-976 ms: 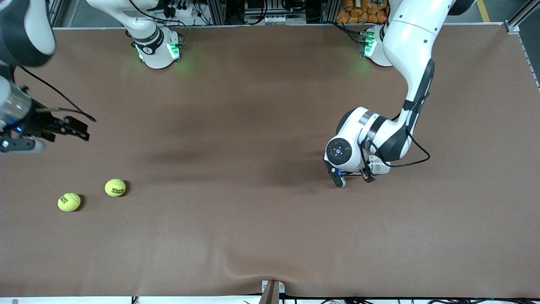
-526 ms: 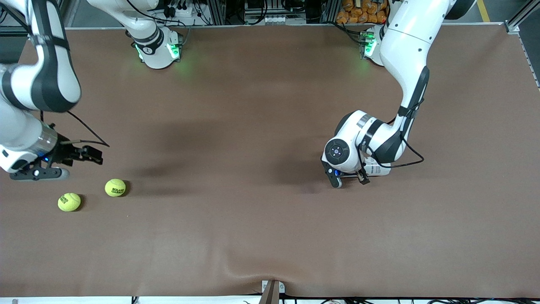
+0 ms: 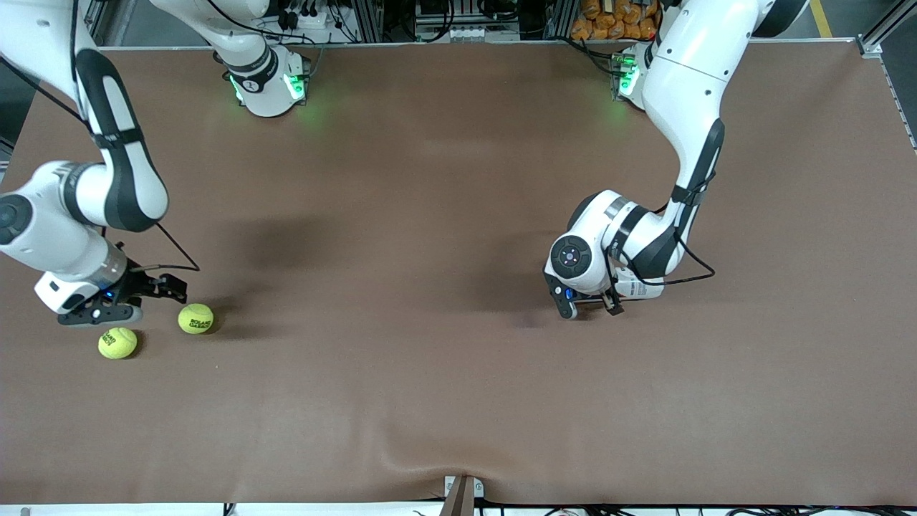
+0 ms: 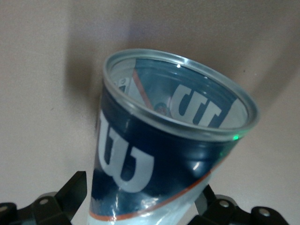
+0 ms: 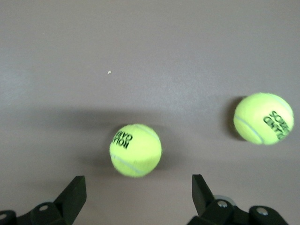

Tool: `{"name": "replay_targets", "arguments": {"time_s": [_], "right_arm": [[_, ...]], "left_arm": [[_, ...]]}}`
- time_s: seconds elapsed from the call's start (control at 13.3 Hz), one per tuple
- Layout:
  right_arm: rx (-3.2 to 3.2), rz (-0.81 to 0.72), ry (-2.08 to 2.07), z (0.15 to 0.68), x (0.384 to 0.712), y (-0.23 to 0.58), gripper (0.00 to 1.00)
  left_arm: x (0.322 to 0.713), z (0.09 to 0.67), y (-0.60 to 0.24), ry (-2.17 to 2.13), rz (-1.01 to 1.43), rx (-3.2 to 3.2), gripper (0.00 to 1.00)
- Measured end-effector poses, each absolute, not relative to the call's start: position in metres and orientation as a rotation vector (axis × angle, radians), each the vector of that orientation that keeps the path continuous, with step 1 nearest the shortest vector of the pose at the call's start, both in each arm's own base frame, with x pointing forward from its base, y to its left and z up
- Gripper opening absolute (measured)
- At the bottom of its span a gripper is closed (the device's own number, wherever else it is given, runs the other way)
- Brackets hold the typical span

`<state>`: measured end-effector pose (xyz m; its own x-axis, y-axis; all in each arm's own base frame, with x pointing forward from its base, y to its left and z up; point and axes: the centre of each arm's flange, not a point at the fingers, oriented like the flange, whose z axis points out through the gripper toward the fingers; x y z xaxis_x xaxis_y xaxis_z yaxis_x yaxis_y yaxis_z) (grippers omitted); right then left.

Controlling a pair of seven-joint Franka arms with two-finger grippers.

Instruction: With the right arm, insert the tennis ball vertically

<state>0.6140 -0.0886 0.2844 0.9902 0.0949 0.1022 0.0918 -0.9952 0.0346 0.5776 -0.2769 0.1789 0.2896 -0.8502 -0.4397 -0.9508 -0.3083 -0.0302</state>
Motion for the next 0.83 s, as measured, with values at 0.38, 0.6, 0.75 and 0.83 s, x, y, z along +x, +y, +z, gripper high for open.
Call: {"name": "replay_targets", "arguments": {"time_s": [0.38, 0.6, 0.75, 0.83], "right_arm": [[3.093, 0.218, 0.142, 0.250, 0.619, -0.093, 1.00], [3.094, 0.228, 0.154, 0.230, 0.620, -0.088, 1.00], [3.098, 0.222, 0.162, 0.221, 0.620, -0.085, 1.00], [3.100, 0.220, 0.165, 0.217, 0.620, -0.083, 1.00]], "left_arm": [[0.577, 0.174, -0.280, 1.656, 0.488, -2.269, 1.00], [0.576, 0.174, -0.282, 1.661, 0.484, -2.265, 0.93], [0.577, 0.175, -0.284, 1.664, 0.476, -2.262, 0.81], [0.577, 0.176, -0.285, 1.665, 0.473, -2.262, 0.81]]}}
